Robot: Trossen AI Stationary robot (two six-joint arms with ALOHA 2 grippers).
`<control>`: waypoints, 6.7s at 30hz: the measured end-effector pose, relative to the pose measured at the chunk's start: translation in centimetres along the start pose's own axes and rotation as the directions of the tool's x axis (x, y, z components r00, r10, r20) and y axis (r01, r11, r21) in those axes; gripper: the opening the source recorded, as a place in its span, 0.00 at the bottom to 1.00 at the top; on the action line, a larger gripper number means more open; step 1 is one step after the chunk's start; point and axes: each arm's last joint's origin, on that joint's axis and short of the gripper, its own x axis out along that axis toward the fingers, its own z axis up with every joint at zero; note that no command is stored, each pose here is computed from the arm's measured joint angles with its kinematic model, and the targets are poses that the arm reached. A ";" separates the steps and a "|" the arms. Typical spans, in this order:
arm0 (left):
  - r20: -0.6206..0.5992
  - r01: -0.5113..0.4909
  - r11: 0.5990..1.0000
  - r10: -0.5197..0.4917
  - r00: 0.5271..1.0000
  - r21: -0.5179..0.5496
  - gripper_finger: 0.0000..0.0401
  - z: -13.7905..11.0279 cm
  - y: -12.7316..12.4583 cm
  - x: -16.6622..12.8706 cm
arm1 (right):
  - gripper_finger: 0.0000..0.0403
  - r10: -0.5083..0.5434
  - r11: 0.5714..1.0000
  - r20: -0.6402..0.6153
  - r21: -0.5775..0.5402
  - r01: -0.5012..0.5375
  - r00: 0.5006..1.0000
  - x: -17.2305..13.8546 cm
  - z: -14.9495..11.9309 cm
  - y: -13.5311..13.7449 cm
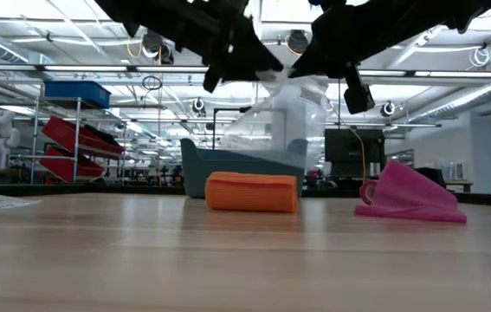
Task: Roll bandage
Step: Put the rolled orange bandage into the right transparent zip lock
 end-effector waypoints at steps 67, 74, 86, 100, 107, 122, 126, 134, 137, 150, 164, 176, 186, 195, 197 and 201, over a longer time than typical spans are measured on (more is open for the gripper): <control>0.007 0.028 0.997 -0.028 1.000 0.076 0.01 0.7 0.8 -0.3 | 0.00 0.058 0.989 0.040 0.130 -0.063 0.997 0.0 0.1 0.8; -0.034 0.004 0.998 -0.002 0.999 0.055 0.00 0.3 0.9 -0.4 | 0.03 0.076 0.957 0.036 0.279 -0.083 0.996 0.0 0.0 1.1; 0.022 -0.208 0.973 0.206 0.978 0.104 0.00 0.8 0.8 -1.5 | 0.01 0.258 0.747 0.271 0.553 -0.369 0.927 -0.4 0.4 2.9; -0.051 -0.408 0.891 0.425 0.904 0.199 0.00 -2.1 -2.0 -2.5 | 0.00 0.235 0.601 0.359 0.677 -0.425 0.903 -1.0 1.1 2.5; -0.096 -0.404 0.885 0.434 0.896 0.231 0.00 -2.8 -2.3 -2.8 | 0.08 0.115 0.791 0.388 0.521 -0.321 0.914 -1.0 1.5 1.2; -0.129 -0.303 0.875 0.374 0.919 0.377 0.00 -3.5 -3.0 -2.4 | 0.43 0.229 0.827 0.336 0.428 -0.365 0.913 3.9 1.3 0.5; -0.140 -0.282 0.882 0.355 0.924 0.379 0.00 -3.6 -3.2 -2.4 | 0.37 0.238 0.831 0.311 0.425 -0.359 0.920 4.9 0.9 0.9; -0.132 -0.267 0.879 0.342 0.930 0.396 0.00 -3.5 -3.3 -2.4 | 0.05 0.319 0.748 0.265 0.519 -0.414 0.910 6.4 0.8 3.0; -0.128 -0.280 0.861 0.363 0.923 0.424 0.00 -3.5 -3.2 -2.4 | 0.02 0.311 0.714 0.259 0.571 -0.405 0.914 6.5 0.9 3.1; -0.099 -0.480 0.812 0.536 0.839 0.332 0.00 -4.1 -1.8 -1.9 | 0.00 0.420 0.558 0.350 0.627 -0.543 0.837 6.4 1.6 4.8; -0.175 -0.441 0.802 0.541 0.823 0.404 0.00 -8.1 -2.4 0.8 | 0.21 0.332 0.447 0.351 0.759 -0.474 0.875 4.2 0.4 1.4; 0.041 -0.582 0.603 0.675 0.737 0.546 0.00 -7.1 -4.1 -0.8 | 0.56 0.399 -0.111 0.635 0.750 -0.652 0.662 2.3 0.3 0.7; 0.025 -0.546 0.643 0.635 0.772 0.537 0.00 -9.3 -5.9 -1.0 | 0.55 0.341 -0.020 0.540 0.822 -0.569 0.769 1.9 2.3 1.1; -0.095 -0.479 0.714 0.601 0.794 0.510 0.00 -13.1 -6.0 0.7 | 0.32 0.341 -0.081 0.410 0.909 -0.408 0.846 -0.1 4.7 2.6; -0.114 -0.467 0.729 0.590 0.799 0.500 0.00 -13.2 -6.1 0.9 | 0.26 0.302 -0.068 0.366 0.929 -0.363 0.880 -0.4 5.8 3.1; -0.135 -0.436 0.787 0.537 0.833 0.437 0.00 -12.6 -6.4 1.4 | 0.14 0.274 -0.058 0.359 0.932 -0.357 0.892 0.3 7.7 5.1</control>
